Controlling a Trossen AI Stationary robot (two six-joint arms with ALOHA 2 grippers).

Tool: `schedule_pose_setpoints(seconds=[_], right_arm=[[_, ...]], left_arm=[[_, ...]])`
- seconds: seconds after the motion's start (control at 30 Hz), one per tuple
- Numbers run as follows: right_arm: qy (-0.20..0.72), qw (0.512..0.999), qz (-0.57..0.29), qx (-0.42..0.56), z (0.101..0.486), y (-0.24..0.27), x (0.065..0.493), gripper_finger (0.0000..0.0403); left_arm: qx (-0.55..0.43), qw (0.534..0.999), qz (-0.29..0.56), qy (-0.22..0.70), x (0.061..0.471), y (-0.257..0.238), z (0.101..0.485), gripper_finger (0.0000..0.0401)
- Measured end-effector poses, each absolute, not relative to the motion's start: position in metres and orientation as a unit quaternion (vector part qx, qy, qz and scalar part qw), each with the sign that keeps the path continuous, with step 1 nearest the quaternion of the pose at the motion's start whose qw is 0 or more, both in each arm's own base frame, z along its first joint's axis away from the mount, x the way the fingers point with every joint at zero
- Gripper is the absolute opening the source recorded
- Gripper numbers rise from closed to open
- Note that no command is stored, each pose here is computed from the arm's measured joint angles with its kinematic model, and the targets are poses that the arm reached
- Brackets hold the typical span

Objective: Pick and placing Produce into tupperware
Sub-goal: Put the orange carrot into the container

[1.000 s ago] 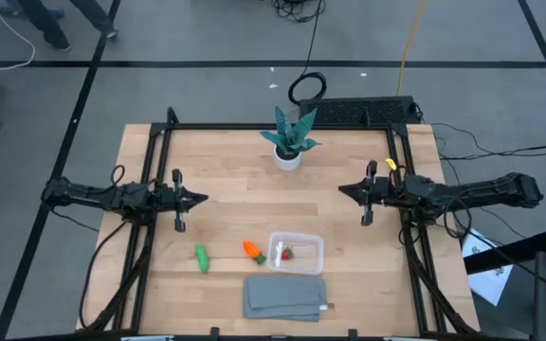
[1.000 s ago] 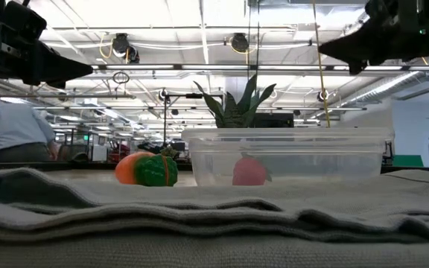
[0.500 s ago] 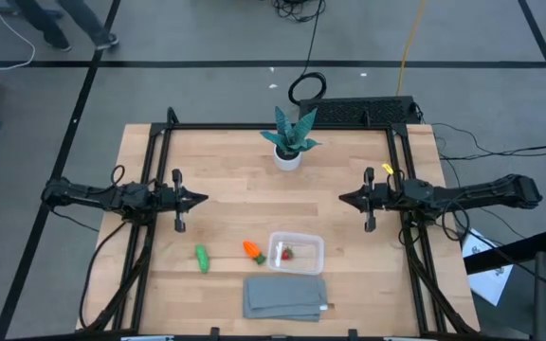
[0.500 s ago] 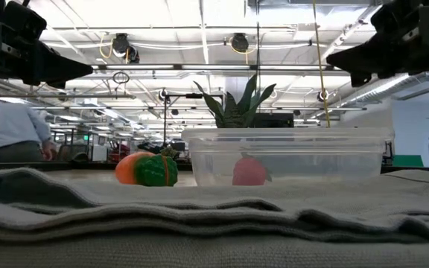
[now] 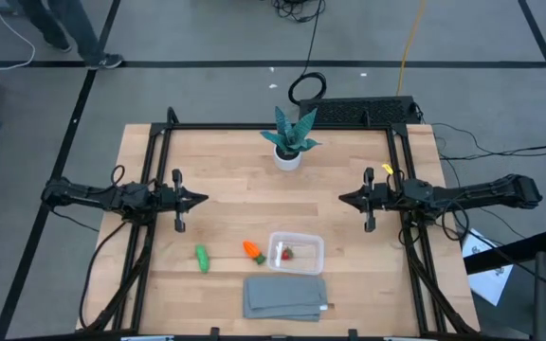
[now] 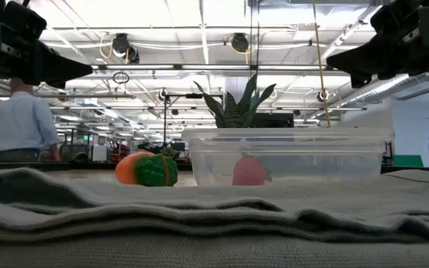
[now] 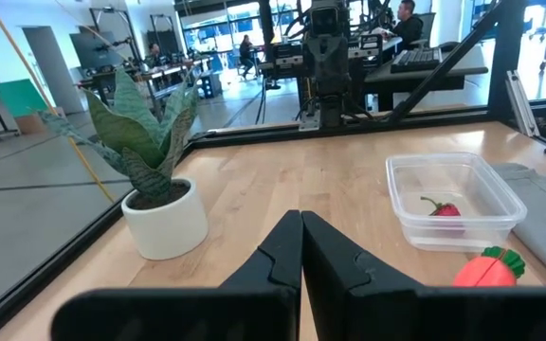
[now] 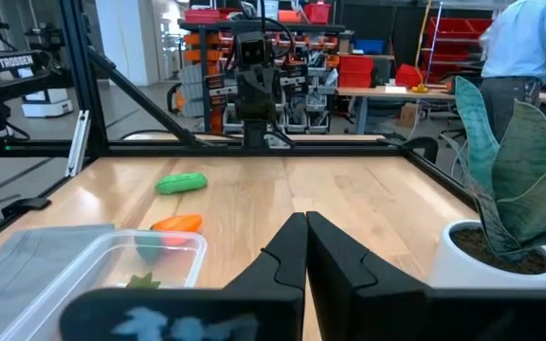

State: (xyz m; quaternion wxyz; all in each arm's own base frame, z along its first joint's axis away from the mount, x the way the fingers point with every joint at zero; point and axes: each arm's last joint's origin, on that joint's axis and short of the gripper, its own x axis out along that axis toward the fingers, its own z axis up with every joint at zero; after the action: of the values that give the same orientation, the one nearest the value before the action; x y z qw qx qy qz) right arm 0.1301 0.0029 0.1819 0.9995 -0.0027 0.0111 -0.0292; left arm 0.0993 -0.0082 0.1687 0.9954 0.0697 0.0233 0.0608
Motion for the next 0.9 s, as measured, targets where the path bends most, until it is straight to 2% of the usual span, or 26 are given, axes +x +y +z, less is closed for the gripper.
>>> schedule_pose_setpoints(seconds=[0.47, 0.9], right_arm=[[0.012, 0.999, -0.029, -0.006, 0.1819, 0.0029, 0.1301, 0.0], [0.012, 0.999, -0.029, -0.02, 0.1819, 0.0029, 0.1301, 0.0]], left_arm=[[0.06, 0.996, 0.061, 0.021, 0.0994, -0.0081, 0.1691, 0.001], [0.037, 0.997, 0.072, -0.018, 0.0993, -0.0076, 0.1766, 0.001]])
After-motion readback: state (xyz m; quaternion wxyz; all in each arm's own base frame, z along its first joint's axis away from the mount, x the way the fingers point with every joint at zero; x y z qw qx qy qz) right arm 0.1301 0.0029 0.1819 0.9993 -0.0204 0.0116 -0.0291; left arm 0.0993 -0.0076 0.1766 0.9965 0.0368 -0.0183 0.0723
